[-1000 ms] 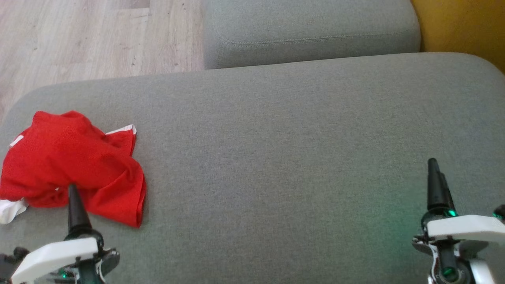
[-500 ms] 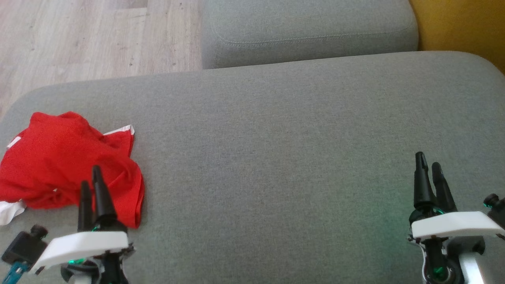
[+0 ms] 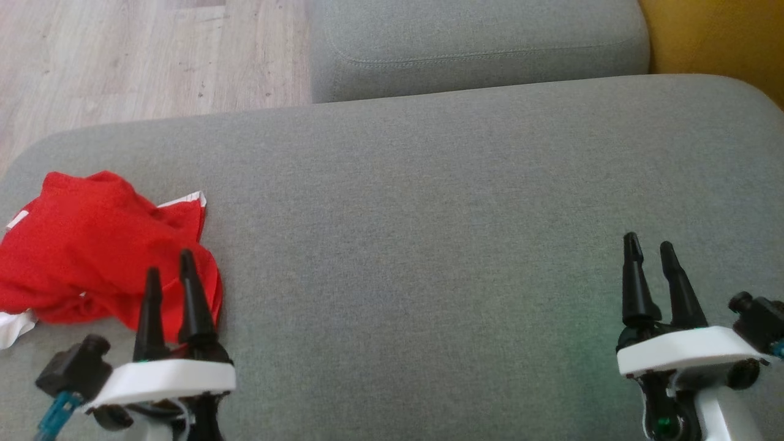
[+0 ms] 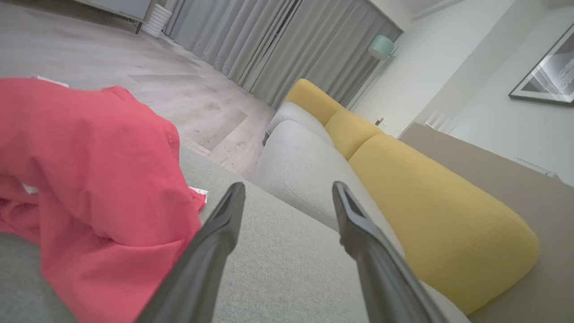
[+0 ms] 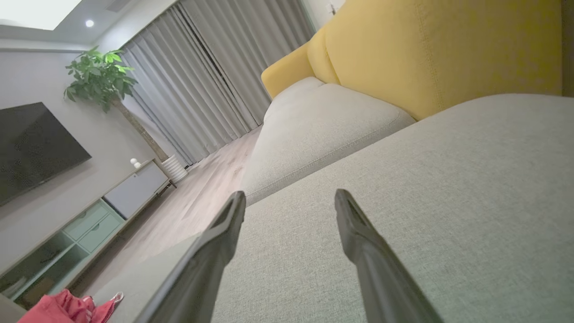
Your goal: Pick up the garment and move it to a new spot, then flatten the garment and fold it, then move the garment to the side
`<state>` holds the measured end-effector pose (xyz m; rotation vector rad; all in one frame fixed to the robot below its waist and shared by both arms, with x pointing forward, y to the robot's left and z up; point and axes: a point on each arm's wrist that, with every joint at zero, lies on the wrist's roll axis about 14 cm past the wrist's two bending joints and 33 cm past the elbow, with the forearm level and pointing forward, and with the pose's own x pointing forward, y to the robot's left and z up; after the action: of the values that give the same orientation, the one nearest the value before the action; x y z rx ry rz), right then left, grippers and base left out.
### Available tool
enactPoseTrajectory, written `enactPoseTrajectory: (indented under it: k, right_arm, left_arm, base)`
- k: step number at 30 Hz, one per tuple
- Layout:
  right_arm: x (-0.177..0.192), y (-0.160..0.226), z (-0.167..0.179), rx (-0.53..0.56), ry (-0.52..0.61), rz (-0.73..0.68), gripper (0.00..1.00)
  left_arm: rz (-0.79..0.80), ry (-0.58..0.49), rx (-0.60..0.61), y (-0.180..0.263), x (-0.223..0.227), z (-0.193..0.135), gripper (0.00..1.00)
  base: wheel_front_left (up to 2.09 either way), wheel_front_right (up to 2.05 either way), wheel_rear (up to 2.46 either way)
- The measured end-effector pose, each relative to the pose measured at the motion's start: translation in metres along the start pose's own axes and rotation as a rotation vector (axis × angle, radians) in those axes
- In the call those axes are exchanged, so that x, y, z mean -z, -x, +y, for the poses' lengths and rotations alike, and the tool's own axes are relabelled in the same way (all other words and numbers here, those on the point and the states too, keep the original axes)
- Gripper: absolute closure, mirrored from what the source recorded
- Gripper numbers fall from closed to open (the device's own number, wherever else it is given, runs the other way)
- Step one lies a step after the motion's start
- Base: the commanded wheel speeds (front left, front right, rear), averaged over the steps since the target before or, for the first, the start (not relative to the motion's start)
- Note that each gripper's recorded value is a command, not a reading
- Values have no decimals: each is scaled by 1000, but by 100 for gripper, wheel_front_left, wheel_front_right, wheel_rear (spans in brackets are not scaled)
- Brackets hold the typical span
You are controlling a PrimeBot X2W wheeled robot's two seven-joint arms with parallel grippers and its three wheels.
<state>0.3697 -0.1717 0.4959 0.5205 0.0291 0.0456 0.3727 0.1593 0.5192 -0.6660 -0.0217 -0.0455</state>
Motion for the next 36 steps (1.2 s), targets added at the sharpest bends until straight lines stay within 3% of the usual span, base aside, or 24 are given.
enactPoseTrajectory:
  k: [23, 31, 36]
  right_arm:
    - [2, -2, 25, -99, 335, -18, 0]
    - [-1, -1, 36, -142, 445, -47, 0]
    - [-2, -1, 44, -168, 481, -62, 0]
  left_arm:
    - [47, -429, 66, 5, 25, -17, 0]
    - [40, -498, 112, 6, 29, -27, 0]
    - [0, -466, 127, 5, 21, -34, 0]
  base:
    - [0, 0, 0]
    - [0, 0, 0]
    - [0, 0, 0]
